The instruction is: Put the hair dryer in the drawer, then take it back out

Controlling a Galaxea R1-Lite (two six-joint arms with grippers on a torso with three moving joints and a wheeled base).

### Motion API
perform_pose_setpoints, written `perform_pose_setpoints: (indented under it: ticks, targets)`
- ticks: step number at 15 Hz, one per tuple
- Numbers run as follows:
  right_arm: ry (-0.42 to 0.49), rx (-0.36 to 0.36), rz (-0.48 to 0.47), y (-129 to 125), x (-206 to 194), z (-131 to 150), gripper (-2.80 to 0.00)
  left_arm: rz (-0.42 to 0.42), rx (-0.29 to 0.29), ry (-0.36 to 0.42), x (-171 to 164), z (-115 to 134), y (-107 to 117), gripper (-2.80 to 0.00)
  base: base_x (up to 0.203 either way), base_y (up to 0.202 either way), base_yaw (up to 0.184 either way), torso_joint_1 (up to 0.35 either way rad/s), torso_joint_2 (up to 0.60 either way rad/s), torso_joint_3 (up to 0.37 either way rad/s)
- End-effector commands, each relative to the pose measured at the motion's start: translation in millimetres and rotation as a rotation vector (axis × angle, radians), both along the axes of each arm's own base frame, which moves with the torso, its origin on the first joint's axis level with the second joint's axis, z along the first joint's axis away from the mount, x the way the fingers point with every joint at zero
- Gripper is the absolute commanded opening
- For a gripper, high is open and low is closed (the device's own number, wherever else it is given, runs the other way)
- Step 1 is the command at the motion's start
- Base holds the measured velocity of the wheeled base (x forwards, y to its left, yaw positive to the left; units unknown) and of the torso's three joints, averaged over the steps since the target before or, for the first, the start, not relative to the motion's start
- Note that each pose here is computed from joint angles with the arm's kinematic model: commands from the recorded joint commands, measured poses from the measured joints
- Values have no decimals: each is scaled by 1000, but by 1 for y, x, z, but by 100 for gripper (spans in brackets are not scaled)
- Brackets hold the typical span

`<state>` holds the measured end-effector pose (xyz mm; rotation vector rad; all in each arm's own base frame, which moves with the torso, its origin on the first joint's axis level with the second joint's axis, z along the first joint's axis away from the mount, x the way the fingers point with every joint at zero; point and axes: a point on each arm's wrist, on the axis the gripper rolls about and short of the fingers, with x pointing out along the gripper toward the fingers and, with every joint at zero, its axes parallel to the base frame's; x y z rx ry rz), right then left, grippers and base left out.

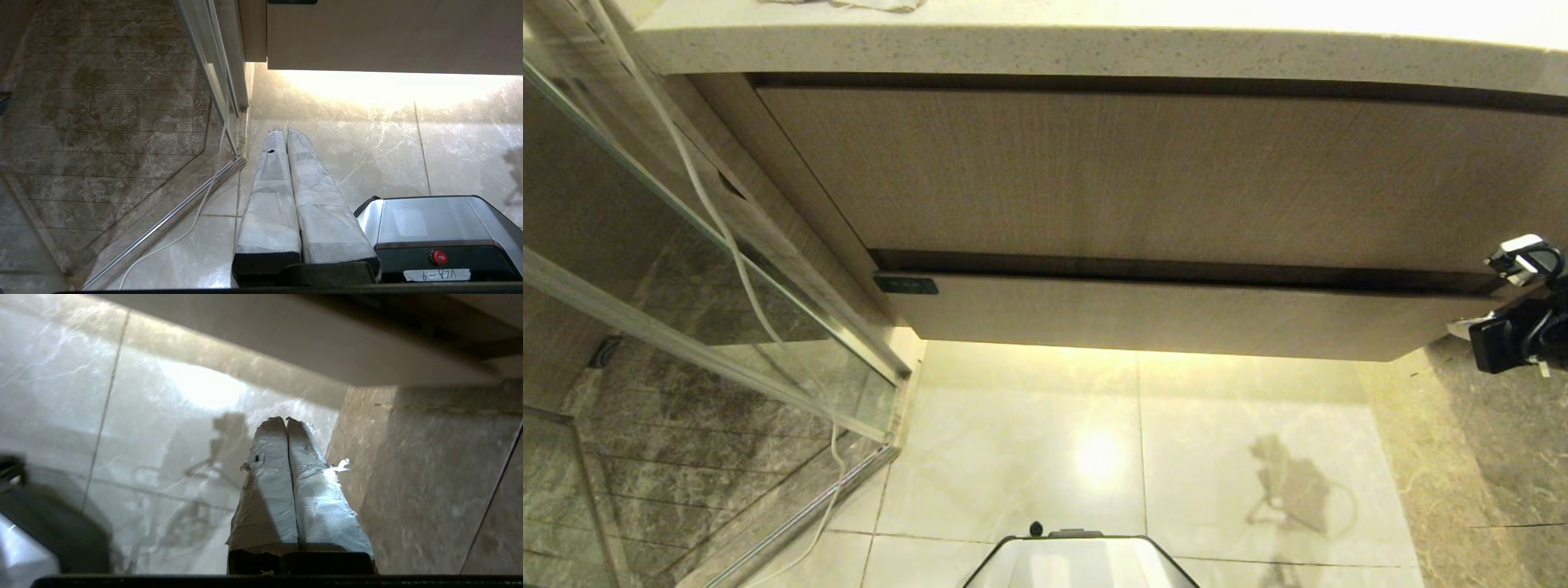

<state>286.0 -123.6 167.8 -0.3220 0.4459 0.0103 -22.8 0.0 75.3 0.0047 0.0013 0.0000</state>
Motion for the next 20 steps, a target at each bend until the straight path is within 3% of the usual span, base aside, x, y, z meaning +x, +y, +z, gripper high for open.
perform_pose_setpoints:
  ticks: [1, 7, 10, 15, 20]
  targets:
    - [-53, -27, 4, 15, -33, 28, -280, 0, 0, 2, 0, 0, 0, -280, 0, 0, 0, 0, 0, 0]
    - [-61, -4, -11, 31, -68, 31, -280, 0, 0, 2, 0, 0, 0, -280, 0, 0, 0, 0, 0, 0]
    - [-36, 43, -27, 47, -105, 21, -280, 0, 0, 2, 0, 0, 0, -280, 0, 0, 0, 0, 0, 0]
    - [-93, 69, -42, 94, -196, -1, -280, 0, 0, 1, 0, 0, 0, -280, 0, 0, 0, 0, 0, 0]
    - [-190, 222, 11, 123, -252, -38, -280, 0, 0, 2, 0, 0, 0, -280, 0, 0, 0, 0, 0, 0]
